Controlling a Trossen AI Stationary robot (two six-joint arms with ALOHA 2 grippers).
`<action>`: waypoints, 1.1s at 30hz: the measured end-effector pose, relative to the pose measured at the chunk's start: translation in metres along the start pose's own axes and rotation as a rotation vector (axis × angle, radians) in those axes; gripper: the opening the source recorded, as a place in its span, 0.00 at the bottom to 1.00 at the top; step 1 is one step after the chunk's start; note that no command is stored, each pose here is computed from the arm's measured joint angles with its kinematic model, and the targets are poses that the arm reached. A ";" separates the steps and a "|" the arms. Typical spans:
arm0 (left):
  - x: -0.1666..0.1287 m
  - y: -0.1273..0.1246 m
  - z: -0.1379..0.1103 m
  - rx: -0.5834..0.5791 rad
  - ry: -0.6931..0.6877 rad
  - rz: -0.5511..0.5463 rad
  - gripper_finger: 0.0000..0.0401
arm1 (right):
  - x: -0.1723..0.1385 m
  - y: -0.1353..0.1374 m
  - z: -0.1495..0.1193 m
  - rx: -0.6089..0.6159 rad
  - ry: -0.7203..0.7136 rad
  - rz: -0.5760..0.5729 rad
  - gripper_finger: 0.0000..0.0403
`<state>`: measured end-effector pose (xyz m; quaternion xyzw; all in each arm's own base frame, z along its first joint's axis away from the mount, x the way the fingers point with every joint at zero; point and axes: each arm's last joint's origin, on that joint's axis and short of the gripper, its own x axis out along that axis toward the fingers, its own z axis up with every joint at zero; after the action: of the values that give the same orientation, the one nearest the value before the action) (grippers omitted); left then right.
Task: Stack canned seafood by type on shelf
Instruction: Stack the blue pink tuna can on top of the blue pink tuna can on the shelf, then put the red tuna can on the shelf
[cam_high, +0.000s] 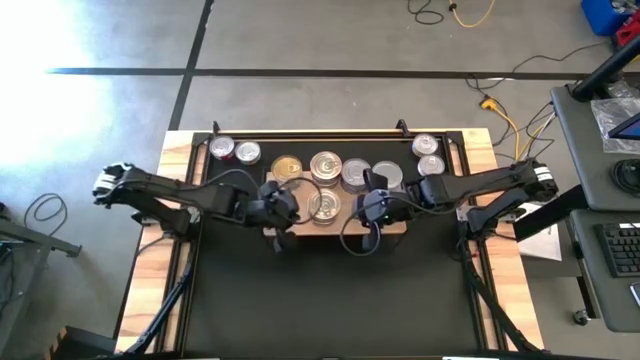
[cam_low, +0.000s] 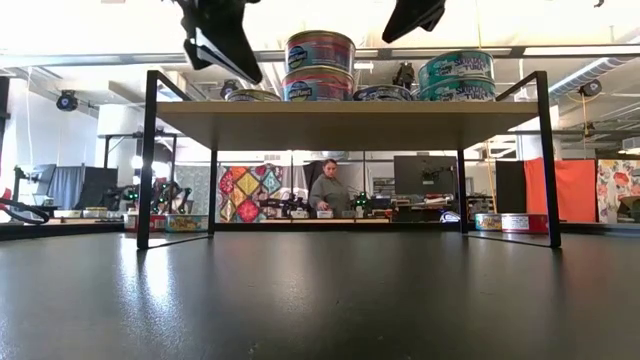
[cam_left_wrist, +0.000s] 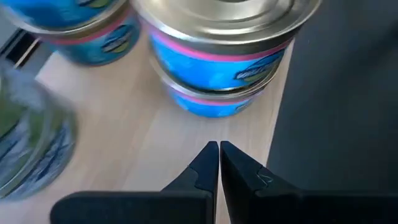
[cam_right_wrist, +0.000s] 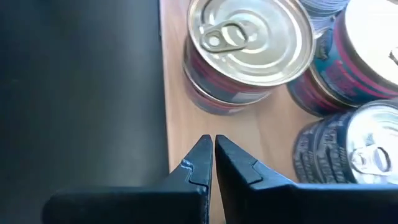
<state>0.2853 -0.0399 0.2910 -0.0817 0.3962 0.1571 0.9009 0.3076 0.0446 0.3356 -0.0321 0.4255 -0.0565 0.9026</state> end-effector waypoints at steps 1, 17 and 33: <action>0.003 -0.002 0.002 0.009 0.004 0.001 0.00 | -0.001 0.000 0.001 0.000 -0.003 -0.002 0.03; 0.021 -0.012 0.014 0.045 0.003 0.029 0.00 | -0.009 -0.002 0.000 -0.011 0.000 -0.004 0.03; 0.014 -0.011 0.020 0.013 0.007 0.036 0.00 | -0.020 -0.003 0.000 -0.006 -0.034 0.004 0.03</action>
<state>0.3123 -0.0419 0.2945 -0.0690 0.4018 0.1704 0.8971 0.2948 0.0443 0.3509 -0.0350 0.4105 -0.0529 0.9097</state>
